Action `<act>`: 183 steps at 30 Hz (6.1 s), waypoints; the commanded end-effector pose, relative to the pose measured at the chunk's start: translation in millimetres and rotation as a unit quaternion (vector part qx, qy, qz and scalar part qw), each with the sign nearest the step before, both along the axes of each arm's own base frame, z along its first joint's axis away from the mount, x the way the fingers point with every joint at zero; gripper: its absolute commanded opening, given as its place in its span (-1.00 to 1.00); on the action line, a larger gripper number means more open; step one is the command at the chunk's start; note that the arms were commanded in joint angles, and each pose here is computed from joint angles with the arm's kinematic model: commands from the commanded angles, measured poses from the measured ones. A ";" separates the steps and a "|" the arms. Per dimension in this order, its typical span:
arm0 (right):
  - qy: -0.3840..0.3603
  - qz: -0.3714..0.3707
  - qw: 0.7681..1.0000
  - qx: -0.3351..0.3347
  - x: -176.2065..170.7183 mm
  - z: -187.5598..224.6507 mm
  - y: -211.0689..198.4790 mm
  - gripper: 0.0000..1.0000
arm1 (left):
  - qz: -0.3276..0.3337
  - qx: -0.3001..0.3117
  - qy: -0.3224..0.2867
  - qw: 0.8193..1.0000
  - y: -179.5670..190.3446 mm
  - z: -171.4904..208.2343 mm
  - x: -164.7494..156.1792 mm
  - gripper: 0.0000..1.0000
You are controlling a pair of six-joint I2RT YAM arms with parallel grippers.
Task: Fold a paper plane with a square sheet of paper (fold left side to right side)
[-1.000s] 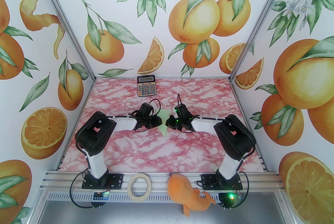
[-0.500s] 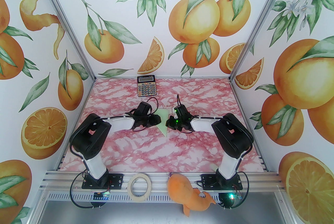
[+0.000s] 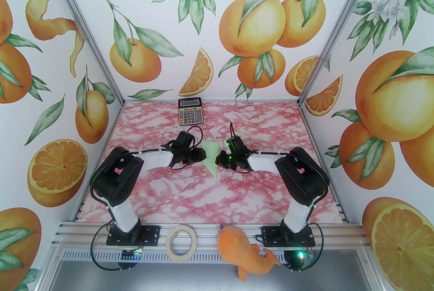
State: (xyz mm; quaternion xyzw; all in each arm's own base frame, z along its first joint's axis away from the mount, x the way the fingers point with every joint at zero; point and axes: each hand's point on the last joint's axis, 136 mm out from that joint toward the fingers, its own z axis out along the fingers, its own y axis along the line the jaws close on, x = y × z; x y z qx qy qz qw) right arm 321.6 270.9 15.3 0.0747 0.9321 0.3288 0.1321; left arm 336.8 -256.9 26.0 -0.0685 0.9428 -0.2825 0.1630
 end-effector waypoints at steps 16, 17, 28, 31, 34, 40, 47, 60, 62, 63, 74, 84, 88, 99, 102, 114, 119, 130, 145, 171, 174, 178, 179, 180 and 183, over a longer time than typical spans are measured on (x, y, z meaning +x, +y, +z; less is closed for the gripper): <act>0.027 -0.006 0.999 -0.045 -13.1 -30.9 -16.9 -1.00 | -0.031 -0.059 -0.039 0.997 -24.9 19.1 8.4 -0.14; 0.027 -0.006 0.999 -0.045 -13.5 -30.9 -16.9 -1.00 | -0.031 -0.059 -0.040 0.997 -24.9 19.6 7.9 -0.14; 0.028 -0.007 0.999 -0.046 -12.6 -31.3 -17.2 -1.00 | -0.071 -0.063 -0.048 0.994 -39.0 21.1 -2.0 -0.20; 0.027 -0.008 0.999 -0.047 -11.9 -30.5 -17.0 -1.00 | -0.080 -0.045 -0.045 0.995 -37.5 15.8 -7.1 -0.20; 0.027 -0.008 0.999 -0.047 -11.4 -30.5 -16.7 -1.00 | -0.092 -0.033 -0.045 0.994 -37.7 12.4 -12.5 -0.21; 0.025 -0.007 0.999 -0.045 -11.2 -29.0 -16.5 -1.00 | -0.096 0.014 -0.043 0.994 -28.9 0.6 -16.4 -0.33; 0.027 -0.006 0.999 -0.045 -12.2 -29.9 -16.2 -1.00 | -0.096 0.053 -0.051 0.993 -27.6 -2.3 -8.1 -0.47; 0.029 -0.005 0.999 -0.046 -13.2 -31.6 -16.8 -1.00 | -0.096 0.053 -0.061 0.992 -40.7 1.9 -1.2 -0.82; 0.028 -0.005 0.999 -0.045 -12.9 -30.9 -16.3 -1.00 | -0.095 0.057 -0.064 0.992 -40.0 3.3 -0.8 -0.81; 0.028 -0.005 0.999 -0.045 -12.8 -30.9 -16.3 -1.00 | -0.096 0.059 -0.064 0.992 -39.8 3.8 -0.7 -0.60; 0.030 -0.005 0.998 -0.047 -13.6 -32.7 -17.3 -1.00 | -0.086 0.055 -0.078 0.992 -28.8 23.1 7.6 -0.31; 0.033 -0.004 0.998 -0.048 -14.9 -35.2 -17.4 -1.00 | -0.092 0.003 -0.094 0.991 -41.7 42.3 14.0 -0.35; 0.033 -0.004 0.998 -0.049 -14.8 -35.4 -17.6 -1.00 | -0.100 -0.023 -0.088 0.991 -52.0 40.5 13.1 -0.35; 0.033 -0.004 0.998 -0.048 -14.0 -35.2 -17.2 -1.00 | -0.109 -0.069 -0.079 0.989 -70.4 38.8 11.5 -0.34; 0.033 -0.004 0.998 -0.049 -14.1 -35.4 -17.6 -1.00 | -0.111 -0.081 -0.075 0.988 -74.6 36.7 10.4 -0.33; 0.032 -0.004 0.998 -0.049 -13.6 -35.1 -17.7 -1.00 | -0.102 -0.105 -0.061 0.987 -79.2 27.9 10.4 -0.31; 0.023 -0.008 0.999 -0.036 -10.0 -28.9 -16.5 -0.99 | -0.093 -0.106 -0.057 0.988 -76.8 24.0 10.9 -0.31; -0.006 -0.025 1.000 0.017 0.2 -3.6 -16.3 -0.86 | -0.087 -0.101 -0.051 0.990 -73.4 19.3 10.9 -0.32; 0.014 -0.023 1.000 0.016 -5.0 -16.2 -18.8 -0.84 | -0.092 -0.130 -0.057 0.986 -82.5 29.1 11.5 -0.41; 0.018 -0.012 1.000 0.015 -2.4 -23.1 -14.4 -0.85 | -0.081 -0.129 -0.049 0.987 -73.5 25.6 14.7 -0.42; 0.019 -0.012 1.000 0.016 -1.9 -23.8 -13.6 -0.86 | -0.081 -0.137 -0.057 0.986 -75.8 36.0 18.2 -0.42; 0.020 -0.012 1.000 0.014 -1.6 -24.5 -14.1 -0.86 | -0.082 -0.143 -0.065 0.984 -77.5 44.6 21.9 -0.42; 0.021 -0.012 1.000 0.013 -2.0 -24.8 -14.3 -0.86 | -0.080 -0.145 -0.065 0.984 -77.0 45.5 23.1 -0.42; 0.021 -0.011 1.000 0.012 -2.4 -25.3 -14.3 -0.86 | -0.079 -0.148 -0.066 0.984 -77.1 46.8 24.0 -0.42; 0.022 -0.010 1.000 0.010 -2.8 -25.7 -14.9 -0.86 | -0.078 -0.157 -0.067 0.982 -78.4 49.2 26.1 -0.42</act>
